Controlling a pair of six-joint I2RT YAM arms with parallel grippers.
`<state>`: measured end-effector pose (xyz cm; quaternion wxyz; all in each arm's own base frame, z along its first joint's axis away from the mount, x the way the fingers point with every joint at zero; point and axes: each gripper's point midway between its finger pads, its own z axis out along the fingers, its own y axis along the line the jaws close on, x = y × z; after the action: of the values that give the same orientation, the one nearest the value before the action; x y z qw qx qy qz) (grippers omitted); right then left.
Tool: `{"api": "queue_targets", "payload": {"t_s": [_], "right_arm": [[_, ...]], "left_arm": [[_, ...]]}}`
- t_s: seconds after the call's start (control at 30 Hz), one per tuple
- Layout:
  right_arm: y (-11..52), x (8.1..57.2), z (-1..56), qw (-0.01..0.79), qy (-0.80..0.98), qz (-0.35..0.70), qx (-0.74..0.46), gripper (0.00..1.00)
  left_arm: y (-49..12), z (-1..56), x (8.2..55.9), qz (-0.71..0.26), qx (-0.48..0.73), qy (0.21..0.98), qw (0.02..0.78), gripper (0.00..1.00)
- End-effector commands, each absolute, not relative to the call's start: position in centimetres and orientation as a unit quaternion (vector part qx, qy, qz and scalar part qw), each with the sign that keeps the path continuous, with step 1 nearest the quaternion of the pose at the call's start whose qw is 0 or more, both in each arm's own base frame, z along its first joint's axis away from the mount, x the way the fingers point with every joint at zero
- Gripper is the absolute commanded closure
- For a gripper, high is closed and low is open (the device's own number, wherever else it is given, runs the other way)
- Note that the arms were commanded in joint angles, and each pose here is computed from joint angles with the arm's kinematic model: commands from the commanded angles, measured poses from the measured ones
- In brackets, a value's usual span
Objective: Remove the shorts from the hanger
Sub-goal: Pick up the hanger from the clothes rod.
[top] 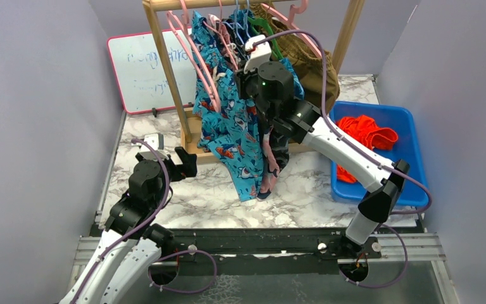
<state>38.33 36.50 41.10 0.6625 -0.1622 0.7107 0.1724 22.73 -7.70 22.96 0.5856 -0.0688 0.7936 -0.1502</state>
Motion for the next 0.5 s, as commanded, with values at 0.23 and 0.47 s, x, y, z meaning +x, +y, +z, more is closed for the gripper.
{"api": "queue_targets", "payload": {"t_s": [0.23, 0.47], "right_arm": [[35.0, 36.8, 50.5, 0.751, 0.602, 0.257, -0.088, 0.99], [34.3, 35.6, 49.9, 0.738, 0.609, 0.278, -0.082, 0.99]], "left_arm": [[-7.8, 23.1, 22.9, -0.152, -0.070, 0.791, 0.588, 0.01], [-7.8, 23.1, 22.9, -0.153, -0.070, 0.791, 0.588, 0.01]]}}
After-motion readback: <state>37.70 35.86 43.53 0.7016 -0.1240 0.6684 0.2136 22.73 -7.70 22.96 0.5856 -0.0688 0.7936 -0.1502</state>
